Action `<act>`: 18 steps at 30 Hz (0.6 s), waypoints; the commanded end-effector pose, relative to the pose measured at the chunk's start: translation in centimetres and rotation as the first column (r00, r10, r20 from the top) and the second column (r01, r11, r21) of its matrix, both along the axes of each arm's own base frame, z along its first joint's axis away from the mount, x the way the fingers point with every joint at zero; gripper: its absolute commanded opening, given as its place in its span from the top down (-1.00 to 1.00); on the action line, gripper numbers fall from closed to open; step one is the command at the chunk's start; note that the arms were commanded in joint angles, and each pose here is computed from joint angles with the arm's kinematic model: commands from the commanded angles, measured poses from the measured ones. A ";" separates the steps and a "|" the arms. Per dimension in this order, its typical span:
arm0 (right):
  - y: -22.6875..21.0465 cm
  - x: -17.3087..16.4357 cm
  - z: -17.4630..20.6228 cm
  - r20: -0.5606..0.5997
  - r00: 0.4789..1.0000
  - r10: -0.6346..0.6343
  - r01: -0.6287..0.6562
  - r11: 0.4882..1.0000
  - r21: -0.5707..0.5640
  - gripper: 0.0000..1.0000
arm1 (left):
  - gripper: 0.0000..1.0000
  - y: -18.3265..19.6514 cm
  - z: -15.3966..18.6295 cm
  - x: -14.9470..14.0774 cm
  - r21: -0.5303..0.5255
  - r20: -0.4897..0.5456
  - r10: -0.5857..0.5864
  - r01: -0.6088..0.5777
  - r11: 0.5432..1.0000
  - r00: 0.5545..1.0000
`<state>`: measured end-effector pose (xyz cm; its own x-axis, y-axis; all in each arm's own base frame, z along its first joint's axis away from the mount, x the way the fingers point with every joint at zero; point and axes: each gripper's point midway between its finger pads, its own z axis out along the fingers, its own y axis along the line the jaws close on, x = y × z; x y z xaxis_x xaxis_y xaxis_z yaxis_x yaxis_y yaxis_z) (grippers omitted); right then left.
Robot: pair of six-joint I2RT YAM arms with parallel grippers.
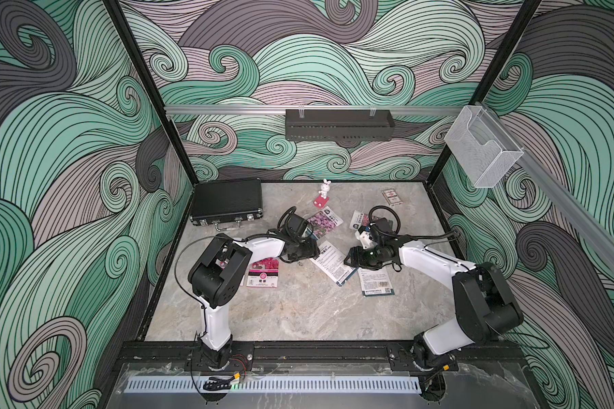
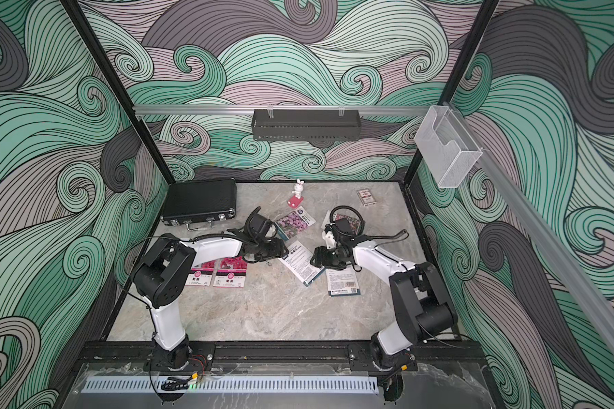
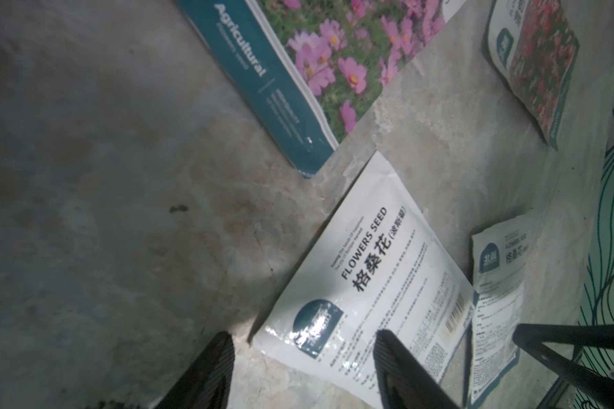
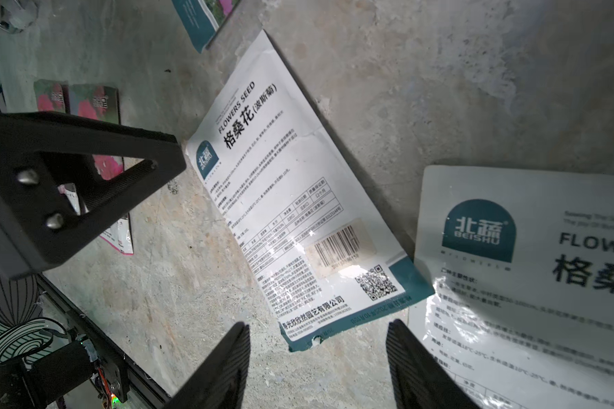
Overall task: Arrange the seed packets in a row
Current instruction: Pick up the seed packet from the center of the board.
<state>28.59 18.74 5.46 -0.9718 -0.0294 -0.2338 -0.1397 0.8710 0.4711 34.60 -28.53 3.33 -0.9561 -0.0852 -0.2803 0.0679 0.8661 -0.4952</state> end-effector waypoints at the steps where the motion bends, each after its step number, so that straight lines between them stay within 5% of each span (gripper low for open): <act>1: 0.3 0.1 -0.7 -0.017 1.000 0.006 -0.006 1.000 -0.018 -0.27 | -0.30 -0.4 -2.1 -1.2 0.015 -0.049 -0.022 0.023 1.000 0.999; 18: 0.3 -1.0 -5.0 -0.137 0.990 0.042 -0.054 0.995 -0.080 -0.27 | -0.31 -2.1 -3.6 -3.1 -0.016 -0.072 -0.087 0.086 0.996 0.994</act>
<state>28.63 19.31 2.41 -0.9843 -0.0758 -0.1597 -0.1386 0.8914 0.4316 34.59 -31.39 3.48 -0.9459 -0.0520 -0.3203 0.1426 0.8201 -0.5541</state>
